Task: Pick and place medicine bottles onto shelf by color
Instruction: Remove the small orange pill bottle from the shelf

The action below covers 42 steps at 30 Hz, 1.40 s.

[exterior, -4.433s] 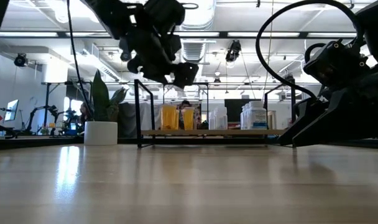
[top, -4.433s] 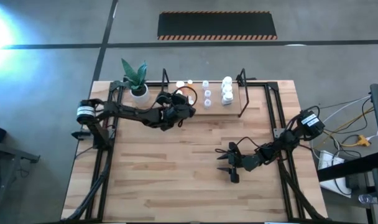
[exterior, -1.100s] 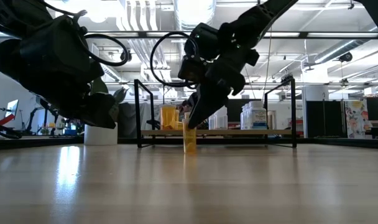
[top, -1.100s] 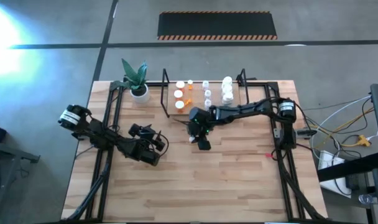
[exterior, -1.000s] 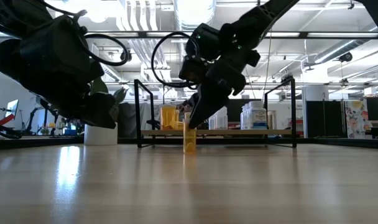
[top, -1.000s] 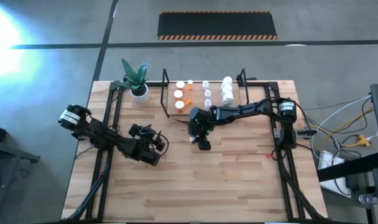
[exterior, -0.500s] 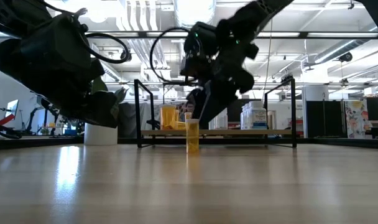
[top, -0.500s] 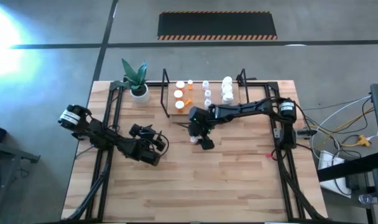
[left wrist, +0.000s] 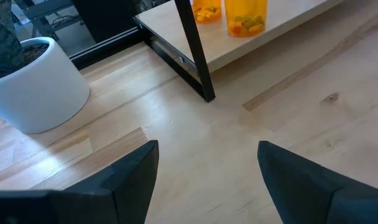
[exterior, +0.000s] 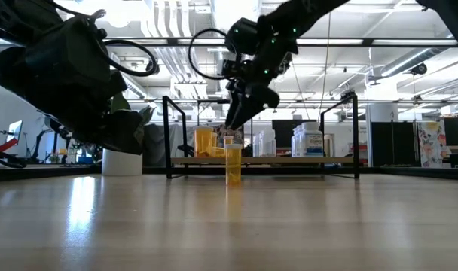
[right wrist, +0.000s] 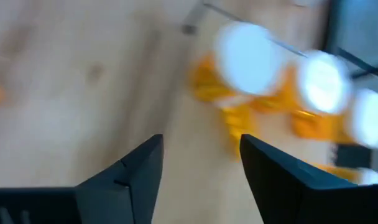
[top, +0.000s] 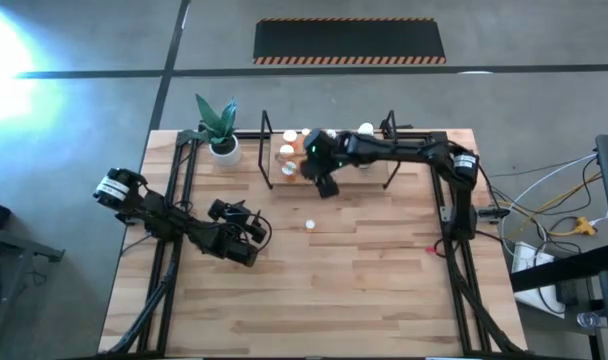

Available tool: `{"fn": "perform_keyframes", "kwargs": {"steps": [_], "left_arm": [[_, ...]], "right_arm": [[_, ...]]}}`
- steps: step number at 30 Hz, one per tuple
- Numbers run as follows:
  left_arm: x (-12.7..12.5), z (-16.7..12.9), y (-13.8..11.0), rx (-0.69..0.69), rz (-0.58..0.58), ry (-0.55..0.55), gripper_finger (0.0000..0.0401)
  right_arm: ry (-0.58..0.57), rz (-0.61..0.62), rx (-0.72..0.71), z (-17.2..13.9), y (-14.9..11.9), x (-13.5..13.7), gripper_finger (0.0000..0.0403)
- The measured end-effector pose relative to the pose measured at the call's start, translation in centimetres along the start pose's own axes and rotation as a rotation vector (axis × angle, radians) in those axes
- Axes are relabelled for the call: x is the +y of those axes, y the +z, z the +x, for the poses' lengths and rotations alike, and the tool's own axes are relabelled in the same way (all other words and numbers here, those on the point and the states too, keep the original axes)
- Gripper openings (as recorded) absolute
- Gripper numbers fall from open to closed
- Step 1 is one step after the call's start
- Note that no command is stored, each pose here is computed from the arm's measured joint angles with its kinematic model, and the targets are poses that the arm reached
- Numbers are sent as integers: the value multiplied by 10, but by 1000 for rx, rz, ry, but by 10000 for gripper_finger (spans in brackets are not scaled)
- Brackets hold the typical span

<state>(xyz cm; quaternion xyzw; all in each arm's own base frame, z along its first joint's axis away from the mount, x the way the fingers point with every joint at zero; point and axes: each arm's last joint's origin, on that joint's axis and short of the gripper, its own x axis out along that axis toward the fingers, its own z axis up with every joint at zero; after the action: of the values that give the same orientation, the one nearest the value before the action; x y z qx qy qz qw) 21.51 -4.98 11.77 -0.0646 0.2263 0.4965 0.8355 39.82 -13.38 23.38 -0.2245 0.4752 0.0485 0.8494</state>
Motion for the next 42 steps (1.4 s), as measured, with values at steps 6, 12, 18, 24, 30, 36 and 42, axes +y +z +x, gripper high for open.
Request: {"fn": "perform_keyframes", "kwargs": {"steps": [6,12,18,24,30,36,42], "left_arm": [[0,0,0,-2,-5,-2,258],[-1,0,1,-7,-12,-5,258],[-1,0,1,-8,-12,-5,258],[-1,0,1,-8,-12,-5,258],[-1,0,1,-11,-12,-4,258],[-1,0,1,-11,-12,-4,258],[-1,0,1,-12,-13,-4,258]], "right_arm": [[-42,65,-79,8,-25,-36,185],[-21,41,-68,32,-32,-48,168],[18,60,-13,47,-35,-63,155],[78,50,41,64,-38,-66,141],[128,50,82,64,-34,-70,118],[164,78,116,50,-31,-70,83],[183,148,145,29,-33,-67,88]]}}
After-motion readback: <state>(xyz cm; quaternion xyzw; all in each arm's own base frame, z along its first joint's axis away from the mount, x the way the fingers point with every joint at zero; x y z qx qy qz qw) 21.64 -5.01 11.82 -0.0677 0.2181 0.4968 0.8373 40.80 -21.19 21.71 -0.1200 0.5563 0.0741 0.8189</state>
